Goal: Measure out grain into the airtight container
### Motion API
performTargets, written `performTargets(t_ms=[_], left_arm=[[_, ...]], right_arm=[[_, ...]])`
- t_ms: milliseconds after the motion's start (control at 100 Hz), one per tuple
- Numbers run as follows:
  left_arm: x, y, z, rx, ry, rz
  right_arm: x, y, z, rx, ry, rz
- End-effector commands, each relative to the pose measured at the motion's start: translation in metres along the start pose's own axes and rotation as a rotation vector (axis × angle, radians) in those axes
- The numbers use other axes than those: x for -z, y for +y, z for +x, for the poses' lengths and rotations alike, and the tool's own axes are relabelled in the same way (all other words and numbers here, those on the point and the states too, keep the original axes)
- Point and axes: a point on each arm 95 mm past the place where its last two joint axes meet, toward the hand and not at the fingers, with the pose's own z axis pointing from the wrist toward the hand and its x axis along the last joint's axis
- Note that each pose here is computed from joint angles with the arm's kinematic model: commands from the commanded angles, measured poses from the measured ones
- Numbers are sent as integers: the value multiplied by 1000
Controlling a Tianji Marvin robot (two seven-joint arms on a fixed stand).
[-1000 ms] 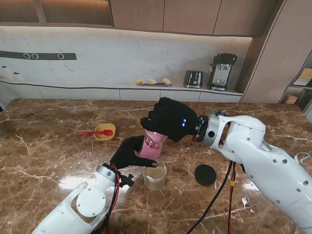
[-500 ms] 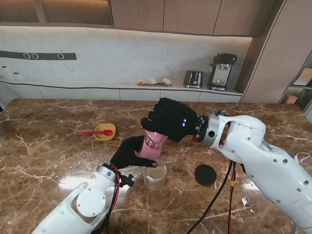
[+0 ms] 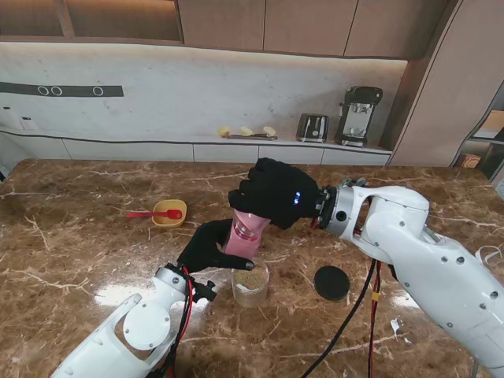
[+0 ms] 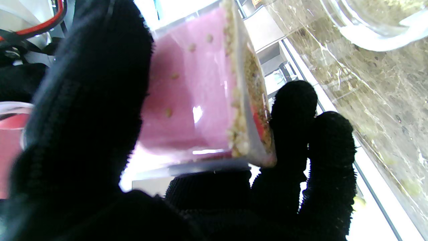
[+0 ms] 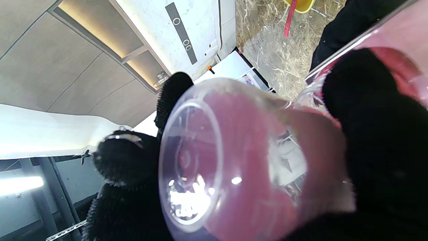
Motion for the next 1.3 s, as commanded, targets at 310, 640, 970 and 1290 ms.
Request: performTargets(t_ms=[310, 640, 970, 1290], left_arm=[[-4, 0, 5, 7, 19, 6], [-4, 0, 6, 7, 23, 5], [-4, 1, 6, 7, 22, 3], [-5, 1, 6, 6, 25, 1]], right_arm=[[1, -1, 1, -6, -2, 2], [4, -3, 2, -23, -6, -3], [7, -8, 3, -66, -21, -5], [15, -25, 5, -185, -87, 4]])
